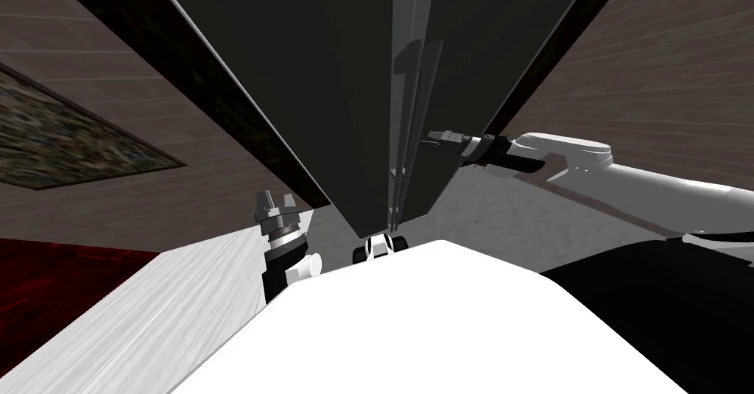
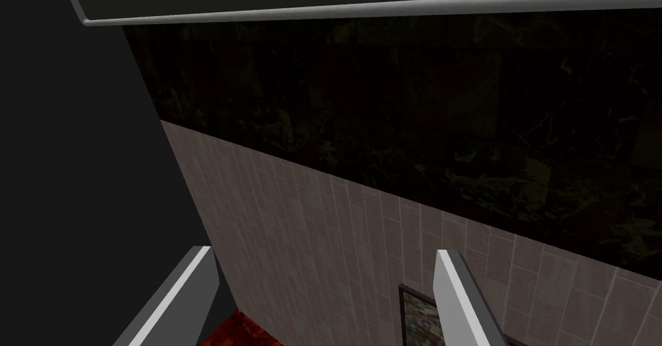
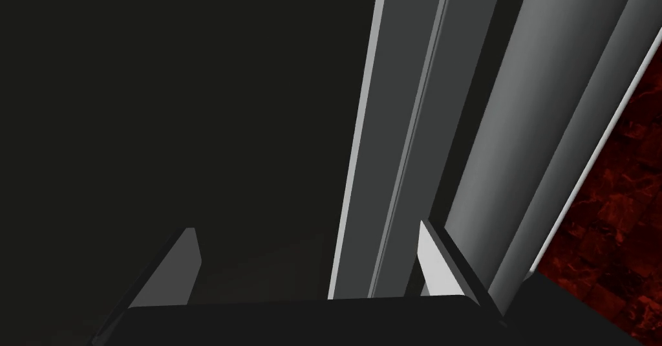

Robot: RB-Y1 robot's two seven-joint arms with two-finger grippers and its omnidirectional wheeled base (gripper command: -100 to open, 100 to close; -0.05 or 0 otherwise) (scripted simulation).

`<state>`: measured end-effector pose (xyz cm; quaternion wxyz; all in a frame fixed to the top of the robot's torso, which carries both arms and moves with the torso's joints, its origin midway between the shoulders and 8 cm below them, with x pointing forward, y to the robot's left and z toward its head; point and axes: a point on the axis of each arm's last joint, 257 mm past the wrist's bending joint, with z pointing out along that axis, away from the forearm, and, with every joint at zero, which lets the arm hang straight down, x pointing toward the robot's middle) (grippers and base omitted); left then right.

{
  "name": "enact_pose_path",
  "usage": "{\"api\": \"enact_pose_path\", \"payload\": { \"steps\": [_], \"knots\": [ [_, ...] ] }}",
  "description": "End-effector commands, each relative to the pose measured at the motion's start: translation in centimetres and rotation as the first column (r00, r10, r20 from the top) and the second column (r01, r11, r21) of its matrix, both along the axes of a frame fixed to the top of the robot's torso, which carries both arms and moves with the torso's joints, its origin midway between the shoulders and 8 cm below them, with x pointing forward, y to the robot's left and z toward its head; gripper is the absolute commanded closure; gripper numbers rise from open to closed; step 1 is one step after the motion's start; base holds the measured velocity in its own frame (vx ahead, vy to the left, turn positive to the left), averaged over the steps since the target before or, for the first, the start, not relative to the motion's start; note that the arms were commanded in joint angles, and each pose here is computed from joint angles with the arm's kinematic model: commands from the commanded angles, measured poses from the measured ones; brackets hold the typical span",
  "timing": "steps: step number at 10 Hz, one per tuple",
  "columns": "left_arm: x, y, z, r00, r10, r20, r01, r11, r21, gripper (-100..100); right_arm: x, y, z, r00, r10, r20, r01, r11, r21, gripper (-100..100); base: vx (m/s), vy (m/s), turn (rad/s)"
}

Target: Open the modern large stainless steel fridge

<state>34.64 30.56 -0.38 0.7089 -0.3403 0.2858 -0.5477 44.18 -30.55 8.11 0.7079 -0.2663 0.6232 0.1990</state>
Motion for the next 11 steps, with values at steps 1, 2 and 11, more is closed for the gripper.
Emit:
{"api": "enact_pose_path", "payload": {
  "steps": [1,2,11],
  "knots": [
    [0.0,0.0,0.0,1.0000,0.000,0.000,0.000,1.0000,0.000,0,0.4,0.1,1.9,1.000,-0.005,0.024,0.007,0.998,-0.070,-100,0.038,0.063,-0.250],
    [0.0,0.0,0.0,1.0000,0.000,0.000,0.000,1.0000,0.000,0,0.5,0.3,1.9,1.000,-0.002,0.023,0.004,0.997,-0.081,-100,0.029,0.060,-0.100],
    [0.0,0.0,0.0,1.0000,0.000,0.000,0.000,1.0000,0.000,0,2.1,2.1,8.0,0.994,0.005,0.113,0.029,0.954,-0.297,-100,0.025,0.072,-0.179]
  ]
}}
